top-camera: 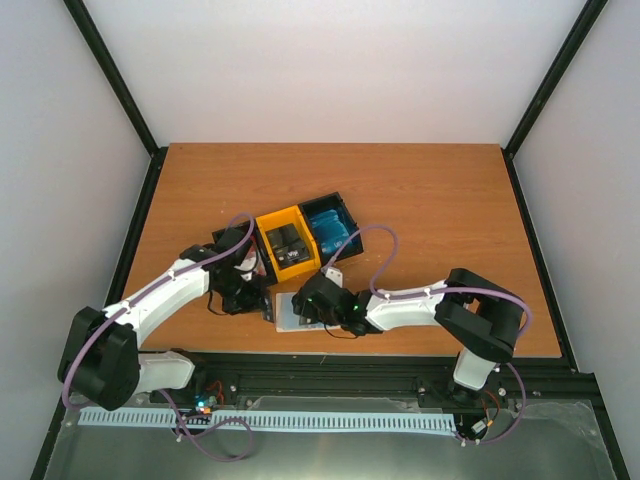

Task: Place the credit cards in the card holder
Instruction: Insert the credit card into the card holder, then turn over the card slot in the card holder.

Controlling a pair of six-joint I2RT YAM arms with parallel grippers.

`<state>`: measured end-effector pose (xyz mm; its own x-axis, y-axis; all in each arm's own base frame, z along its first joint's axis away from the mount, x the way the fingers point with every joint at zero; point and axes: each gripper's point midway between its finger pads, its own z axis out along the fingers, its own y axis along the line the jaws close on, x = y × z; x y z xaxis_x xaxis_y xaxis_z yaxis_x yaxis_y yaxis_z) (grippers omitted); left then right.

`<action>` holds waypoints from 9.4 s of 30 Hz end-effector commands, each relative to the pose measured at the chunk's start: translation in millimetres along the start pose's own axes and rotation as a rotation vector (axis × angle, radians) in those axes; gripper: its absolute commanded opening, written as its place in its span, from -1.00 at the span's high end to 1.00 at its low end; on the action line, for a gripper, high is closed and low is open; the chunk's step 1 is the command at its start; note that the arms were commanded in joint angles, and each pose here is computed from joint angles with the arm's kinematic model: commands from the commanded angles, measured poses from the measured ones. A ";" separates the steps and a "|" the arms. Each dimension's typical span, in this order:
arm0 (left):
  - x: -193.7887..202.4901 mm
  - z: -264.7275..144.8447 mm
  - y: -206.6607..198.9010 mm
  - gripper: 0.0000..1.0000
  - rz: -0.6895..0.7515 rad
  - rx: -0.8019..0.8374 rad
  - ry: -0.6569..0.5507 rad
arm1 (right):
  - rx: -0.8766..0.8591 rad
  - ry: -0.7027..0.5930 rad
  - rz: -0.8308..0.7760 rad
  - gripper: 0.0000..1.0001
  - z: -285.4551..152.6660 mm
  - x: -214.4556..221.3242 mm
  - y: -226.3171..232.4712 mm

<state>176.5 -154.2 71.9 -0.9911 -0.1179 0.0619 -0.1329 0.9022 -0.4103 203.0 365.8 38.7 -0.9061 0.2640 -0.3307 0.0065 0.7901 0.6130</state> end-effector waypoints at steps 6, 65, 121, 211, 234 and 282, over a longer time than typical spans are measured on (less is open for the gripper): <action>-8.4 -6.5 -23.1 0.99 0.078 0.081 -0.019 | 0.237 0.064 -0.050 -0.42 -2.0 11.2 -36.4; -4.1 20.5 -13.2 0.99 0.085 0.079 0.041 | 0.395 0.183 -0.213 -0.47 -11.4 0.5 -23.1; -4.9 23.3 -14.4 0.99 0.076 0.095 0.036 | 0.155 0.290 -0.165 -0.21 -1.9 23.2 24.4; 4.1 38.7 -5.8 0.99 0.030 0.108 0.066 | 0.031 0.331 -0.111 -0.21 0.6 34.1 5.5; 2.5 34.8 -8.5 0.99 0.038 0.116 0.053 | 0.247 0.049 -0.155 -0.22 -43.1 -26.5 -28.4; -11.0 13.4 -6.2 0.99 0.018 0.044 -0.038 | -0.239 0.315 -0.139 -0.48 -2.0 21.2 65.8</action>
<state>177.5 -175.2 50.9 -0.9951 -0.0668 0.0724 -0.0948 0.8489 -0.5200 182.9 409.0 64.6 -0.9814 -0.0213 -0.1910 -0.1516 0.6968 0.7010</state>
